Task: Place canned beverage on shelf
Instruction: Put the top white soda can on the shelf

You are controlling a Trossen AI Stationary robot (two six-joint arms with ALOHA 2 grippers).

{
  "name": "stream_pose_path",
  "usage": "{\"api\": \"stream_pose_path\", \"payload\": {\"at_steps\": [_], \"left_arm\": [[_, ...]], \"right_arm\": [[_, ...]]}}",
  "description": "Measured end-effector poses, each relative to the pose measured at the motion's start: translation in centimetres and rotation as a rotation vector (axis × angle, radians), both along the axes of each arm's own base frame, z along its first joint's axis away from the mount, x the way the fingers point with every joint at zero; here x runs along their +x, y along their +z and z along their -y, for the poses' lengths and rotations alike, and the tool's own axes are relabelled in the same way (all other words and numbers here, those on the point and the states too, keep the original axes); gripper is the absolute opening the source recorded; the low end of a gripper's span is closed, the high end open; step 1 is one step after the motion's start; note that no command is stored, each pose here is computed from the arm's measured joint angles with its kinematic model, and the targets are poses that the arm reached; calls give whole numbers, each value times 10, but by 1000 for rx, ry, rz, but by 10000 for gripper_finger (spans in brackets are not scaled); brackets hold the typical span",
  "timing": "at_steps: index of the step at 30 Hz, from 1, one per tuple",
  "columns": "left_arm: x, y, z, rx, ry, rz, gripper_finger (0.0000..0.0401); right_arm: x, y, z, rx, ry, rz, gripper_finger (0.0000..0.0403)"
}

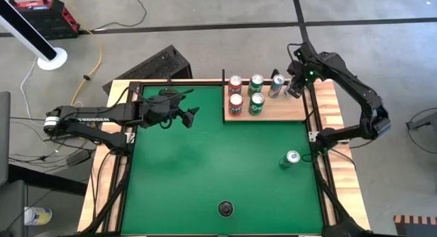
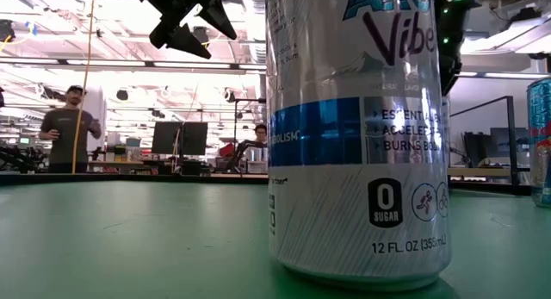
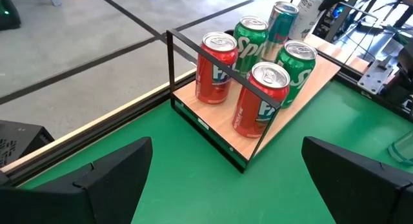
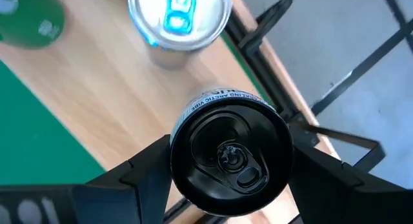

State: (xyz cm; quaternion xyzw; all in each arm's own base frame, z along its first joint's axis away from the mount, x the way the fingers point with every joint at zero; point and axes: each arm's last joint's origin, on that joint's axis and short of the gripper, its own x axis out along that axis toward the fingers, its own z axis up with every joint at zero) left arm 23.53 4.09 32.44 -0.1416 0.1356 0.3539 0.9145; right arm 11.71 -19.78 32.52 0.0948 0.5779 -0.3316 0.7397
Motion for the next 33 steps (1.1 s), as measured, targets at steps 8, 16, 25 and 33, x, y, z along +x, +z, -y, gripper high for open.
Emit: {"api": "stream_pose_path", "payload": {"at_steps": [8,16,25,33], "left_arm": [[0,0,0,0,-1,0,384],[0,0,0,2,-2,-2,384],[0,0,0,7,-5,-8,384],[0,0,0,8,-5,-10,384]], "right_arm": [[8,-3,14,46,-25,-48,278],[11,-1,19,71,-28,-73,278],[10,-1,21,74,-36,-81,278],[12,-1,20,78,-25,-74,326]]}}
